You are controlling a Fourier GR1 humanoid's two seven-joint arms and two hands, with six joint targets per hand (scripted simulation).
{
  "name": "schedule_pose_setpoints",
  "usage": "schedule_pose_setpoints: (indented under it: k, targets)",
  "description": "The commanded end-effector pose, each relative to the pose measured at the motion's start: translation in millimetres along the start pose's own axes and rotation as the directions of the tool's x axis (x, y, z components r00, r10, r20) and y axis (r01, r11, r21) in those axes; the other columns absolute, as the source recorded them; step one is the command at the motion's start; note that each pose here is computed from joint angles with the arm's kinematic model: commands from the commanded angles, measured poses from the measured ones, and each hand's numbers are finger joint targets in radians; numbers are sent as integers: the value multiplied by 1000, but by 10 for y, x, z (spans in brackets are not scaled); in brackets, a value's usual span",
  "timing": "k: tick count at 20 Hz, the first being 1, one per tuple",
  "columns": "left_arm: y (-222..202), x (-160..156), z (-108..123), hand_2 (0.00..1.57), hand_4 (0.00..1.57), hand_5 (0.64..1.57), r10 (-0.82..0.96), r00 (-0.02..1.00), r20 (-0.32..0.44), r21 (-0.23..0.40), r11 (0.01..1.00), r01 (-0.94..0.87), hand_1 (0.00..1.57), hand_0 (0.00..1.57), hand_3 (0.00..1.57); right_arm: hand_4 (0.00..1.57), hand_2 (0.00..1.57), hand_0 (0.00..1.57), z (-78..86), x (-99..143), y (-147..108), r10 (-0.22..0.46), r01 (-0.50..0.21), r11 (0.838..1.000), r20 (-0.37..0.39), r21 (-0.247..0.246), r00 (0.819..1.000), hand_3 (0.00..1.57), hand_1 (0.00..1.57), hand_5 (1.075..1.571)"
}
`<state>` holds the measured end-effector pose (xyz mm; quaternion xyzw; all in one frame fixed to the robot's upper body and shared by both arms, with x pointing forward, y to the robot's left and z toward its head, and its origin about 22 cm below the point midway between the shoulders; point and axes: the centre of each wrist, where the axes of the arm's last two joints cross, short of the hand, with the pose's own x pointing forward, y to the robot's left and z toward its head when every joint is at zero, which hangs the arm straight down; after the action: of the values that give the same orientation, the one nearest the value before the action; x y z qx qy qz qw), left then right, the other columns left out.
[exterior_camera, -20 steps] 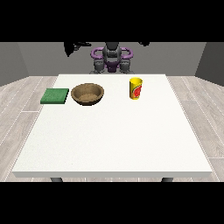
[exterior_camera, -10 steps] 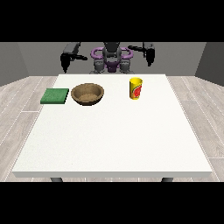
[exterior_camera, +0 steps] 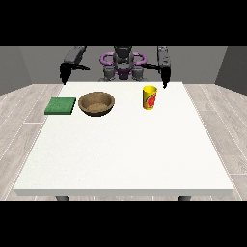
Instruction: Pick the cup and pour the ball into the bowl, then pick the bowl and place it on the pad
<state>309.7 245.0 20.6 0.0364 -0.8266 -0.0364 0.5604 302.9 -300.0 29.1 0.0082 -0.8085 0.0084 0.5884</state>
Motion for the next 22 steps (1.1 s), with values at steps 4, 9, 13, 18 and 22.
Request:
schedule_pose_setpoints:
  k: [4, 9, 13, 18, 22]
  targets:
    - [-117, -387, 30, 0, 0, 1232, -30, 999, 25, 44, 999, 29, 0, 0, 0, 0, 0, 0, 5, -60, -276, -15, 15, 1000, 13, 11, 1000, 0, 0, 1564]
    - [-253, -529, 6, 0, 0, 1271, -35, 999, 37, 63, 997, 32, 0, 0, 0, 0, 0, 0, 81, -193, -403, -27, 26, 999, 42, 19, 999, 0, 0, 1559]
    - [28, -667, -55, 0, 0, 1254, -13, 1000, 19, 53, 999, 12, 0, 0, 0, 0, 0, 0, -73, -105, -433, -26, 26, 1000, 36, -2, 999, 0, 0, 1558]
    - [-151, -786, -65, 914, 0, 1425, 42, 999, 13, 104, 994, -43, 659, 659, 286, 0, 0, 0, -79, -119, -367, -33, 32, 999, 51, 27, 998, 0, 0, 1558]
    - [92, -802, 25, 1571, 811, 1515, -422, 906, 14, 205, 889, 411, 1305, 1305, 1571, 0, 0, 0, -176, 56, -503, -51, 43, 996, 105, 73, 993, 0, 0, 1558]
